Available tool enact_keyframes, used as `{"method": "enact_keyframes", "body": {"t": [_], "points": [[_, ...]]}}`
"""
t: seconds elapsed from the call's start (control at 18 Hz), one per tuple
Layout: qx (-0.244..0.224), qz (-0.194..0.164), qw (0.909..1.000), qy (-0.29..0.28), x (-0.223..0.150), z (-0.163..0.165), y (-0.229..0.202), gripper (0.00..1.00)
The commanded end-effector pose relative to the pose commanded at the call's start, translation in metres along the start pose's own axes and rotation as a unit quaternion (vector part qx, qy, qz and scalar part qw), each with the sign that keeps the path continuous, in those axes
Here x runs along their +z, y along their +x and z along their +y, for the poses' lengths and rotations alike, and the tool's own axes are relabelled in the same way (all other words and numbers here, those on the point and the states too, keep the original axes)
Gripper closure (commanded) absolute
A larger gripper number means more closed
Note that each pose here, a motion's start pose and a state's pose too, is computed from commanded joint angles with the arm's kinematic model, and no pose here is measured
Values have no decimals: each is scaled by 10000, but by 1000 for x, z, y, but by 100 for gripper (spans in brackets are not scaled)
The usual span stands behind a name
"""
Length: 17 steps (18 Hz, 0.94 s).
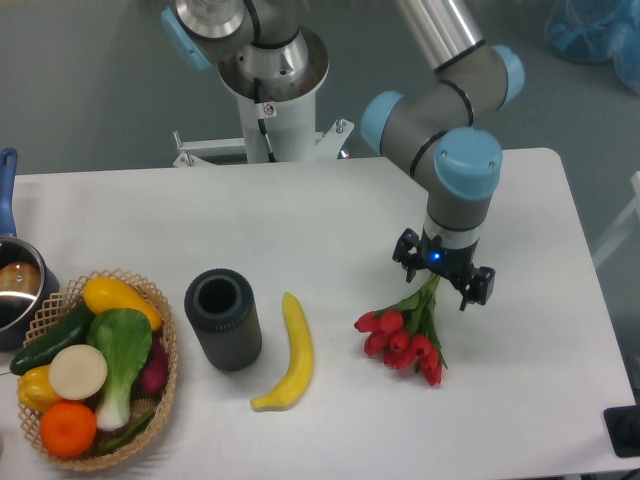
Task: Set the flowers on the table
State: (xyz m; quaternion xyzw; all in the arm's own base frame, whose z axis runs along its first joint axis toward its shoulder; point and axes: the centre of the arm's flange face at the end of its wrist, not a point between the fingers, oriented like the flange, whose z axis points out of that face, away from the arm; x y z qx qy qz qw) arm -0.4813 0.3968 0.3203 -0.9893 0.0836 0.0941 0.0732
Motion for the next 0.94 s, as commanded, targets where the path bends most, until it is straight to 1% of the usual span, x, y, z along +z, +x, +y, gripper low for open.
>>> {"method": "enact_keyframes", "body": {"t": [0.17,0.39,0.44,0.61,0.78,0.94], "points": [[53,-156,9993,323,-29,-11,-9,0],[261,-353,9984,349,-54,-11,-6,0],[270,-361,9984,351,-56,-10,-4,0],[225,-201,9991,287,-52,-3,2,0],[474,-186,9984,254,-51,1,4,0],[490,-193,9983,229,-52,2,4,0]]}}
